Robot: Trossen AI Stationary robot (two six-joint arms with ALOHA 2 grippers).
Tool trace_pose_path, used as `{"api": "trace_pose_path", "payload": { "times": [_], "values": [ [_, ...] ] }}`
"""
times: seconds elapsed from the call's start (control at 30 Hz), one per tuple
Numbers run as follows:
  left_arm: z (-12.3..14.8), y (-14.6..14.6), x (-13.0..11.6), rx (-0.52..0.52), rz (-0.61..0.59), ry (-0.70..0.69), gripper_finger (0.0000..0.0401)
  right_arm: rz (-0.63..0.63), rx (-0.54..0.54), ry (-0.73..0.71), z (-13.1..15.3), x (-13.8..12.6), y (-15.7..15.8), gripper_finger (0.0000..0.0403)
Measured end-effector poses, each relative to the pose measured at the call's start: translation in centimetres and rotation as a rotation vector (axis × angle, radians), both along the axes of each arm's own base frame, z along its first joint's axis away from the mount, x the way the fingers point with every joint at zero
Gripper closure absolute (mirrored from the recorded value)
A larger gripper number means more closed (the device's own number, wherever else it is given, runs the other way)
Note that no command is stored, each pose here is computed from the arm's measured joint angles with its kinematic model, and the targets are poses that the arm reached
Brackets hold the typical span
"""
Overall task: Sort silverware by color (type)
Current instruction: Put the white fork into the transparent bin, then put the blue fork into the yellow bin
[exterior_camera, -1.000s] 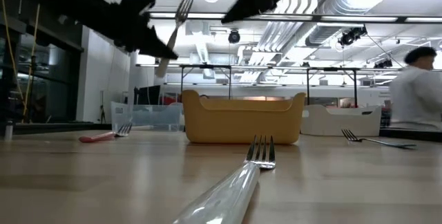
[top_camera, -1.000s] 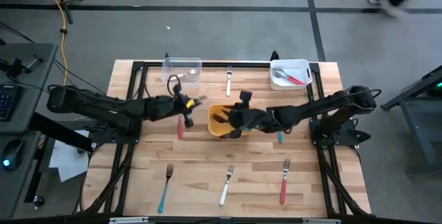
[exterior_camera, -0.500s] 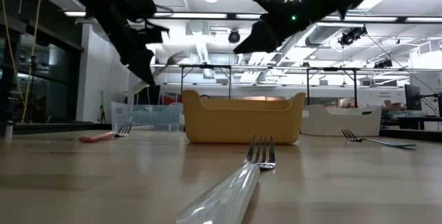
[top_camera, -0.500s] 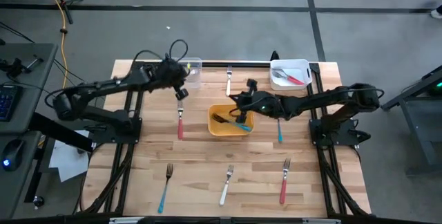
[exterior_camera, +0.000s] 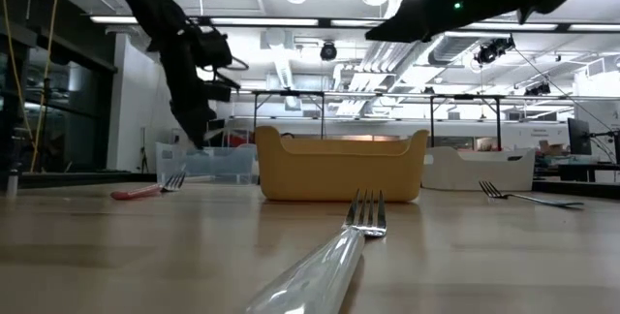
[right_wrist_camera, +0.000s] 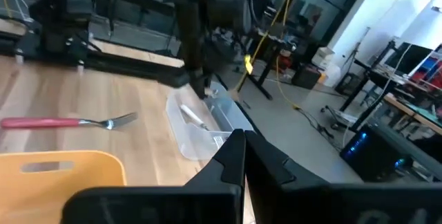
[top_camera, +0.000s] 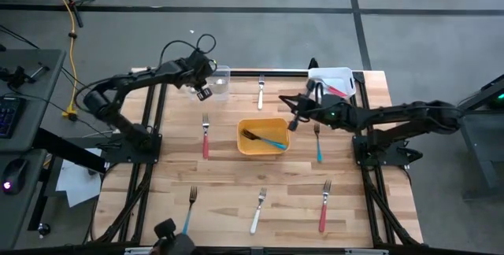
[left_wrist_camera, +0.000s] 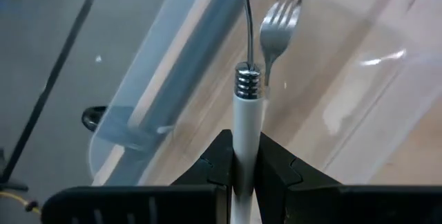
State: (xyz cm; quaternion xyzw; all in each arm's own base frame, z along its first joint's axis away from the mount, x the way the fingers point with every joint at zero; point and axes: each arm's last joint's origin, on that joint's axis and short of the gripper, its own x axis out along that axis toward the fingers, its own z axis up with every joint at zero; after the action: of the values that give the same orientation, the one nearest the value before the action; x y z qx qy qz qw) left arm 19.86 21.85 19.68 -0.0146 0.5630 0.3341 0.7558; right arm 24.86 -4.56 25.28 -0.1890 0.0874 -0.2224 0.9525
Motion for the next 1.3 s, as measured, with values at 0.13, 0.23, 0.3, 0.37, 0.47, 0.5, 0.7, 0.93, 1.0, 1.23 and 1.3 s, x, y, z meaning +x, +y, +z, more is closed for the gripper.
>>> {"api": "trace_pose_path", "payload": {
  "times": [0.13, 0.23, 0.3, 0.37, 0.47, 0.5, 0.7, 0.93, 1.0, 1.23, 1.3],
  "values": [
    [-1.6, 0.5, 0.1, -0.062, -0.019, 0.053, 0.0378, 0.003, 0.005, -0.016, 0.1, -0.6, 0.1, 0.0402],
    [-2.3, 0.7, 0.3, -0.079, -0.022, 0.071, 0.0378, 0.002, 0.006, -0.014, 0.0, -0.7, 0.1, 0.0402],
    [-2.7, 0.8, 0.4, -0.088, -0.029, 0.083, 0.0378, 0.002, 0.006, -0.013, 0.0, -0.6, 0.1, 0.0402],
    [-2.9, 0.8, 0.4, -0.095, -0.030, 0.089, 0.0377, 0.002, 0.006, -0.013, 0.0, -0.6, 0.1, 0.0402],
    [-3.1, 0.8, 0.4, -0.099, -0.030, 0.097, 0.0356, 0.002, 0.006, -0.013, 0.0, -0.6, 0.1, 0.0402],
    [-3.1, 0.8, 0.4, -0.097, -0.033, 0.100, 0.0348, 0.002, 0.006, -0.013, 0.0, -0.6, 0.1, 0.0402],
    [-3.1, 0.8, 0.4, -0.096, -0.034, 0.104, 0.0323, -0.001, 0.035, -0.026, 0.0, -0.6, 0.1, 0.0403],
    [-2.4, 0.4, 0.3, 0.004, -0.016, 0.220, 0.0339, -0.004, 0.064, -0.008, -0.3, -0.7, 0.1, 0.0403],
    [-1.7, 0.0, 0.4, 0.044, -0.012, 0.229, 0.0351, -0.004, 0.064, -0.008, -0.3, -0.7, 0.1, 0.0403],
    [1.7, -2.6, 1.2, 0.129, -0.048, 0.088, 0.0398, -0.070, 0.047, 0.002, -0.4, -0.7, 0.6, 0.0403],
    [2.3, -3.6, 1.2, 0.159, -0.076, 0.026, 0.0398, -0.130, 0.022, 0.011, -0.4, -0.7, 0.9, 0.0403]
  ]
}}
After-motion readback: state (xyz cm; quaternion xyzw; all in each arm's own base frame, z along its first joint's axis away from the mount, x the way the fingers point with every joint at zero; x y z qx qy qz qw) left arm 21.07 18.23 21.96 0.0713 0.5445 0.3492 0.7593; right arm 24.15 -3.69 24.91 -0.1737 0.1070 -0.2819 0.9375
